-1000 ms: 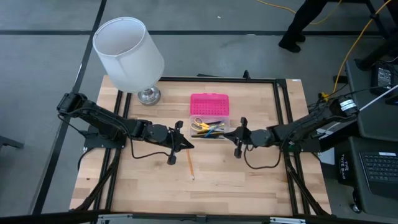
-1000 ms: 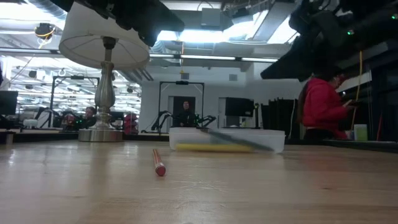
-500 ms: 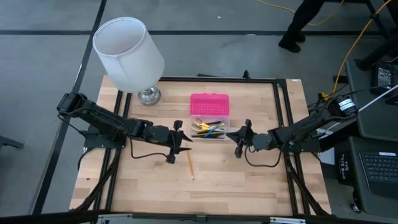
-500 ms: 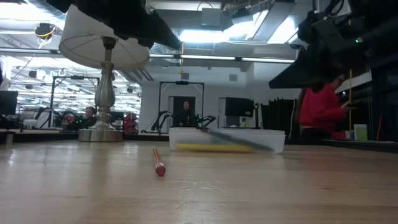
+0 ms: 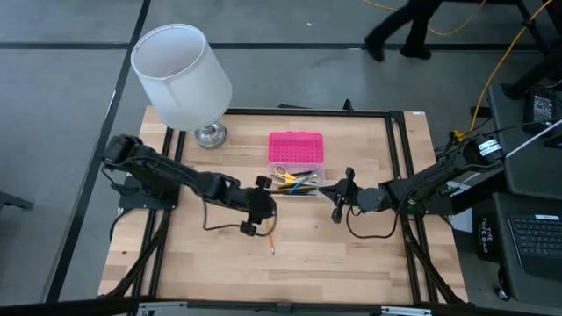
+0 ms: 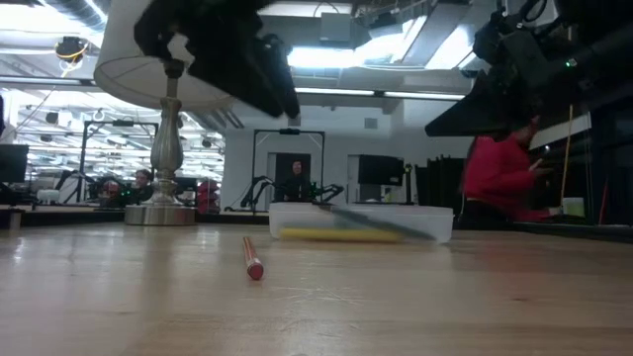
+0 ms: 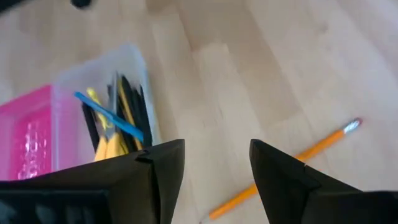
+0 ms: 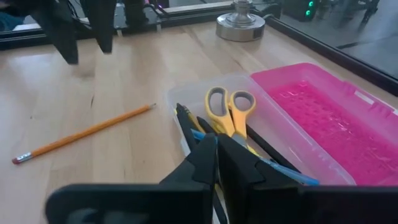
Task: Pick & place school supplies into a supply box
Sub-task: Put the orange pencil into the pink supply box
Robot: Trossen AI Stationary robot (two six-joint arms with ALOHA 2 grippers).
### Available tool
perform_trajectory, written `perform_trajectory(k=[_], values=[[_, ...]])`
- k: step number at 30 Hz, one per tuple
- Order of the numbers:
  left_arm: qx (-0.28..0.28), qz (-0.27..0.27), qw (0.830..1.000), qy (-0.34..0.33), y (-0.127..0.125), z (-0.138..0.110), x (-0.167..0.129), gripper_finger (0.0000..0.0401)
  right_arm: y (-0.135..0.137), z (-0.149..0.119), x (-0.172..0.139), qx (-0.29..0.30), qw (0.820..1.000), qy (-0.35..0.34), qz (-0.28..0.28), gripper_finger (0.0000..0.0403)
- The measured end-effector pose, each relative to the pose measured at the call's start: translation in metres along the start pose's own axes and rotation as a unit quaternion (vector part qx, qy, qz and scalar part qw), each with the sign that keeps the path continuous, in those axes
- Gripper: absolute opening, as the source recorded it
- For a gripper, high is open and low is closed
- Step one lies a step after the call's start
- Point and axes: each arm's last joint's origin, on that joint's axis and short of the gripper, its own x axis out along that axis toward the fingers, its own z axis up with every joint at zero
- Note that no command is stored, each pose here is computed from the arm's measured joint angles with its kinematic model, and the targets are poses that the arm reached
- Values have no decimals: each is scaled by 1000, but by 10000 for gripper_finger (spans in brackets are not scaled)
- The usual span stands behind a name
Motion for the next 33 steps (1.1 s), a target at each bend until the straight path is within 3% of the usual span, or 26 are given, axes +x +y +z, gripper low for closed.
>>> perform_trajectory(k=[11,17,33], values=[[59,-75,982,161,-11,22,39,175,1,0,0,-12,1000,7,20,5],[96,-124,973,168,-16,24,52,175,1,0,0,-11,1000,7,21,24],[139,-134,962,191,-18,18,56,175,1,0,0,-12,1000,6,21,8]])
